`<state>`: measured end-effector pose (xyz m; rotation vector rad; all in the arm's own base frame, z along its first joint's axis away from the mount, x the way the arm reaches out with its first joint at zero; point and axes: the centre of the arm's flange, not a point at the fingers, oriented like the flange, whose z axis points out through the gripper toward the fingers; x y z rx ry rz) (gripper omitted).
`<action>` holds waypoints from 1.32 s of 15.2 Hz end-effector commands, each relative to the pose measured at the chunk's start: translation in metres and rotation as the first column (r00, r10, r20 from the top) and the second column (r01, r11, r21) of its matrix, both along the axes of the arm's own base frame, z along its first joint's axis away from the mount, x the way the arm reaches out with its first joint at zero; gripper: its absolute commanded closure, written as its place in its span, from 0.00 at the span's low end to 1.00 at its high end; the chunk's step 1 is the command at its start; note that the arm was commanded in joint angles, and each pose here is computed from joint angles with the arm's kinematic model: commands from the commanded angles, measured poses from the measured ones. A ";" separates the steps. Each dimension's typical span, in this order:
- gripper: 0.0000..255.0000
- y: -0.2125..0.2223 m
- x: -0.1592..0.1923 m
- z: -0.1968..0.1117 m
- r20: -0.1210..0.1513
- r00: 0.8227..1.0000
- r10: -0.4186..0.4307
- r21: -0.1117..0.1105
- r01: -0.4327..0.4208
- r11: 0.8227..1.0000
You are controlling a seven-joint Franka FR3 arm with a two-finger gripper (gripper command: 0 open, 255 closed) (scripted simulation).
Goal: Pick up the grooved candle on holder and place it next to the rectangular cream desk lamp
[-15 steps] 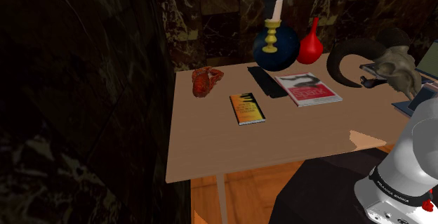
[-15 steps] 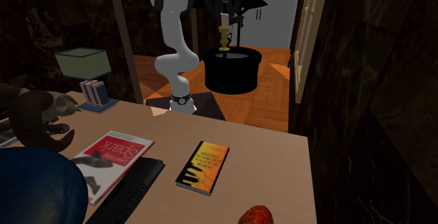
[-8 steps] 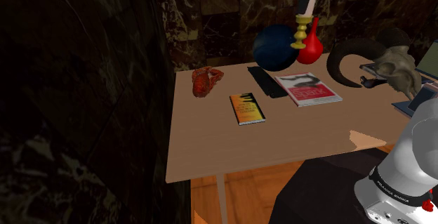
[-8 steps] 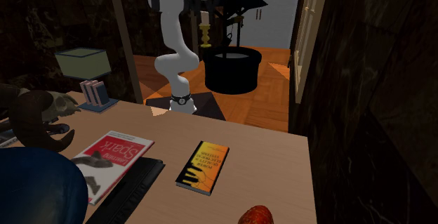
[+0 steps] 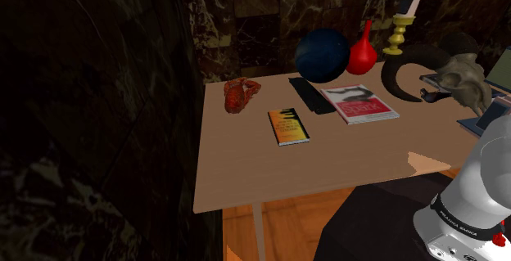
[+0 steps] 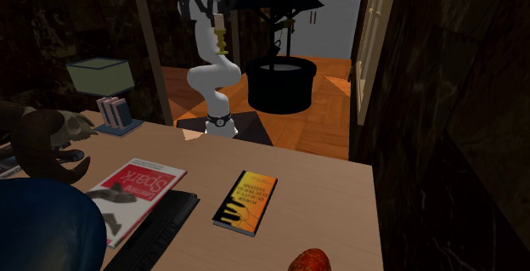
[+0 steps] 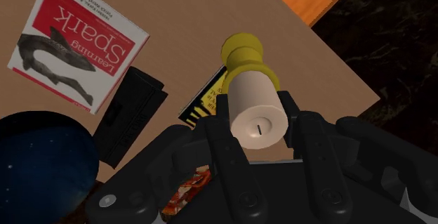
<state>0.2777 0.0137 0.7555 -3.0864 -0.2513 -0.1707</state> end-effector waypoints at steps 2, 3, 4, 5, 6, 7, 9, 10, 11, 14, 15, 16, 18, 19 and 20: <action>1.00 -0.031 -0.026 0.001 -0.001 1.000 0.001 0.000 -0.001 1.000; 1.00 -0.041 -0.035 0.001 -0.001 1.000 0.001 0.000 -0.001 1.000; 1.00 -0.051 -0.043 0.001 -0.001 1.000 0.001 0.000 -0.001 1.000; 1.00 -0.061 -0.052 0.001 -0.001 1.000 0.001 0.000 -0.001 1.000; 1.00 -0.071 -0.061 0.001 -0.001 1.000 0.001 0.000 -0.001 1.000; 1.00 -0.081 -0.069 0.001 -0.001 1.000 0.001 0.000 -0.001 1.000; 1.00 -0.101 -0.086 0.001 -0.001 1.000 0.001 0.000 -0.001 1.000; 1.00 -0.110 -0.095 0.001 -0.001 1.000 0.001 0.000 -0.001 1.000; 1.00 -0.120 -0.104 0.001 -0.001 1.000 0.001 0.000 -0.001 1.000; 1.00 -0.150 -0.130 0.001 -0.001 1.000 0.001 0.000 -0.001 1.000; 1.00 -0.160 -0.138 0.001 -0.001 1.000 0.001 0.000 -0.001 1.000; 1.00 -0.170 -0.147 0.001 -0.001 1.000 0.001 0.000 -0.001 1.000; 1.00 -0.190 -0.164 0.001 -0.001 1.000 0.001 0.000 -0.001 1.000; 1.00 -0.200 -0.173 0.001 -0.001 1.000 0.001 0.000 -0.001 1.000; 1.00 -0.210 -0.181 0.001 -0.001 1.000 0.001 0.000 -0.001 1.000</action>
